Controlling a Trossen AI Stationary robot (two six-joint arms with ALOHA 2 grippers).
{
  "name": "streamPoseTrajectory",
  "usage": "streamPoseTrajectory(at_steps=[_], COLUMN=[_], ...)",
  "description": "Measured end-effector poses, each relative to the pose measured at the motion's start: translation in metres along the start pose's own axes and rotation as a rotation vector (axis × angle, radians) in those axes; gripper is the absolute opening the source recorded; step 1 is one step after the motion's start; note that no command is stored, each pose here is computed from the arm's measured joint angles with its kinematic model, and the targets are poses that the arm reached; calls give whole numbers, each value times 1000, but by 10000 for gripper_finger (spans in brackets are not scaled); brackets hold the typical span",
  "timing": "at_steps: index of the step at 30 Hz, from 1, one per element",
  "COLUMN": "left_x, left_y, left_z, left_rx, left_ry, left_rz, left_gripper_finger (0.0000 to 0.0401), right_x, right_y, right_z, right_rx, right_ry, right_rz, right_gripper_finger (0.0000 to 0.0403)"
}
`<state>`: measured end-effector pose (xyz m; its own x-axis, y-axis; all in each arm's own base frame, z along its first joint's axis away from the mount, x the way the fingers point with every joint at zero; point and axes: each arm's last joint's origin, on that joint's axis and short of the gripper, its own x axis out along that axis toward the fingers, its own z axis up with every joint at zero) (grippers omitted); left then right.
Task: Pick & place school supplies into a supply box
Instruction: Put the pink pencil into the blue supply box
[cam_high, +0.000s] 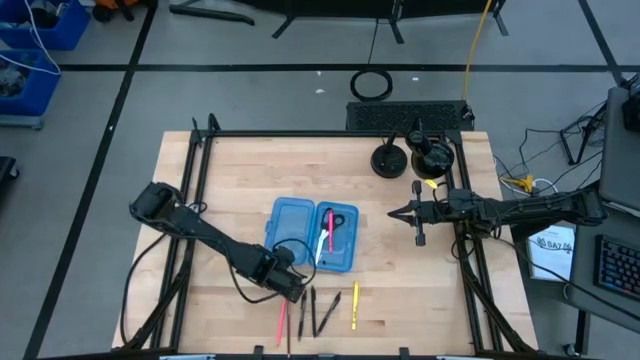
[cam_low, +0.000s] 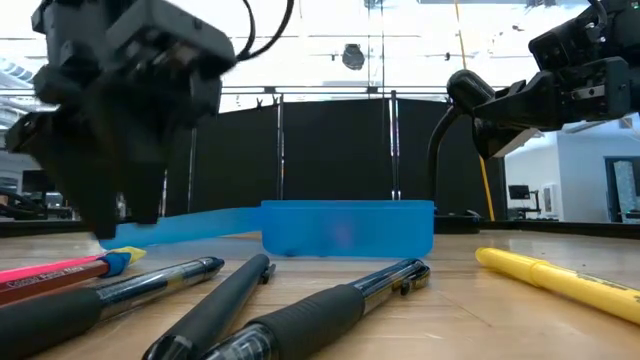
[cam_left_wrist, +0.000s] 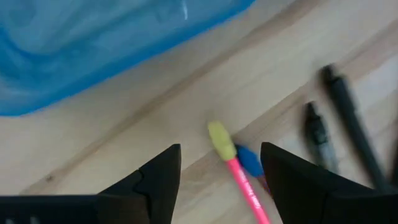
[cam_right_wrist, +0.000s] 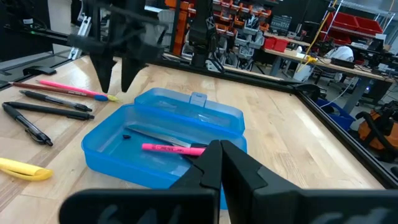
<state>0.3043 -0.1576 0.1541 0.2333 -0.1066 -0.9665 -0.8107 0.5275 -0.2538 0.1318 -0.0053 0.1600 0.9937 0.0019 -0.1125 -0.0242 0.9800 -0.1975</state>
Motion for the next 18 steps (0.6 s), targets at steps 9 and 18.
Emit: streamPoseTrajectory(at_steps=[9, 18], left_x=[21, 21], left_y=[-1, 2], left_z=[-1, -6], left_rx=[-20, -26], left_ry=[17, 15], left_rz=[29, 66], left_gripper_finger=[225, 187], right_x=[0, 0], right_y=[0, 0], right_z=[0, 0], right_rx=[2, 4], right_ry=[2, 3], right_rz=[0, 1], right_gripper_finger=[0, 0])
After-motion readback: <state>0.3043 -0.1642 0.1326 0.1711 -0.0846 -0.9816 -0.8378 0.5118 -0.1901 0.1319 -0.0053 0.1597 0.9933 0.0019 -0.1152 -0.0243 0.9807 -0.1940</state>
